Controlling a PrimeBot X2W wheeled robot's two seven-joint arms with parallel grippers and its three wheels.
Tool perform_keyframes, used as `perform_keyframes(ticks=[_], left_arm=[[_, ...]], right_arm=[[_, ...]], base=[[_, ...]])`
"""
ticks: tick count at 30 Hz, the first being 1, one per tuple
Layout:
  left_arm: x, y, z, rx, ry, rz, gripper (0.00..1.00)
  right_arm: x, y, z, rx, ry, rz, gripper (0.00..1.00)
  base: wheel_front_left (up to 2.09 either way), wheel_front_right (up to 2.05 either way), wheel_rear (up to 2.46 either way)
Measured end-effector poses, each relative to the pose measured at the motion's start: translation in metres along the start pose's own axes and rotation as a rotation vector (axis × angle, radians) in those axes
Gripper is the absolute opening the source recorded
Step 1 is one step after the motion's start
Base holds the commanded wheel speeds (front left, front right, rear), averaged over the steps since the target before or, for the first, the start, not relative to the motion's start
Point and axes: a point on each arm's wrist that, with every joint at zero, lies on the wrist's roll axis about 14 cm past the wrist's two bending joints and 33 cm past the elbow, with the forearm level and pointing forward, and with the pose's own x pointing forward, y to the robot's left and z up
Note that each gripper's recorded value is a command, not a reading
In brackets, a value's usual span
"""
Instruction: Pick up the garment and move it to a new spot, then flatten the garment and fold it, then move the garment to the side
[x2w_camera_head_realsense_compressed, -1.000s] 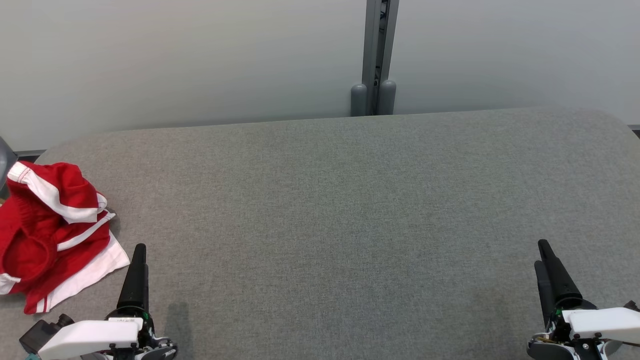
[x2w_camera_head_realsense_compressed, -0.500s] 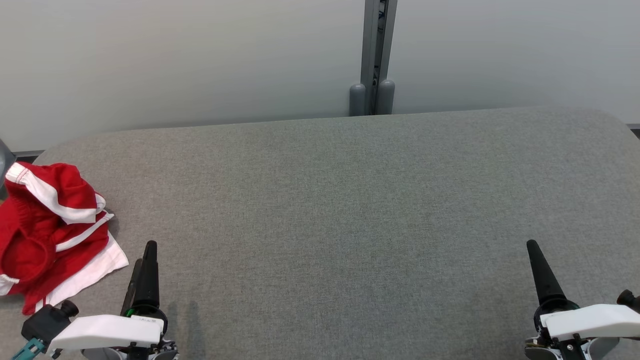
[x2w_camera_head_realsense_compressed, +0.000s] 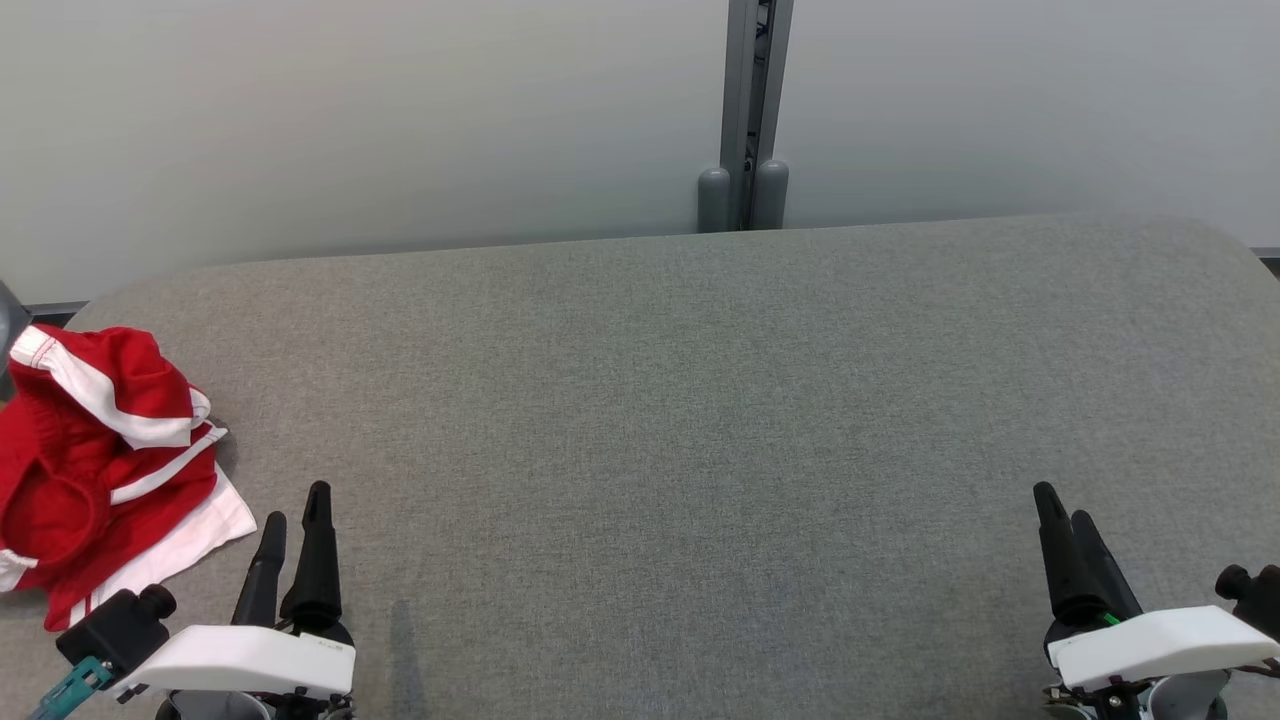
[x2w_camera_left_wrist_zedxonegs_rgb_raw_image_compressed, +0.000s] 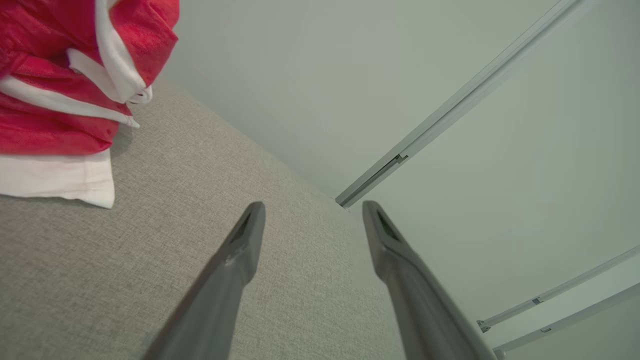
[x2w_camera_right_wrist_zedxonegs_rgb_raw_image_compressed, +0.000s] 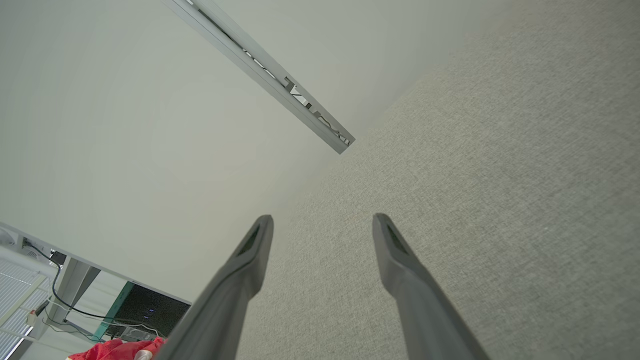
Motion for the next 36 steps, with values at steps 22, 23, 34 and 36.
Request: perform_keyframes(ticks=[22,23,34,36], left_arm=[[-0.005,0.004,-0.006,0.305,0.004,-0.002,1.00],[-0.005,0.004,-0.006,0.317,0.003,-0.001,1.00],[-0.006,0.004,-0.007,0.435,-0.003,-0.009,1.00],[-0.006,0.003,-0.007,0.455,-0.005,-0.012,1.00]], right_arm=[[0.000,0.010,-0.008,-0.282,0.003,0.051,1.00],[0.000,0.010,-0.008,-0.294,0.005,0.053,1.00],[0.001,0.014,-0.007,-0.406,-0.007,0.076,1.00],[0.001,0.014,-0.006,-0.425,-0.012,0.079,1.00]], base=[[0.00,0.00,0.00],[0.00,0.00,0.00],[0.00,0.00,0.00],[0.00,0.00,0.00]])
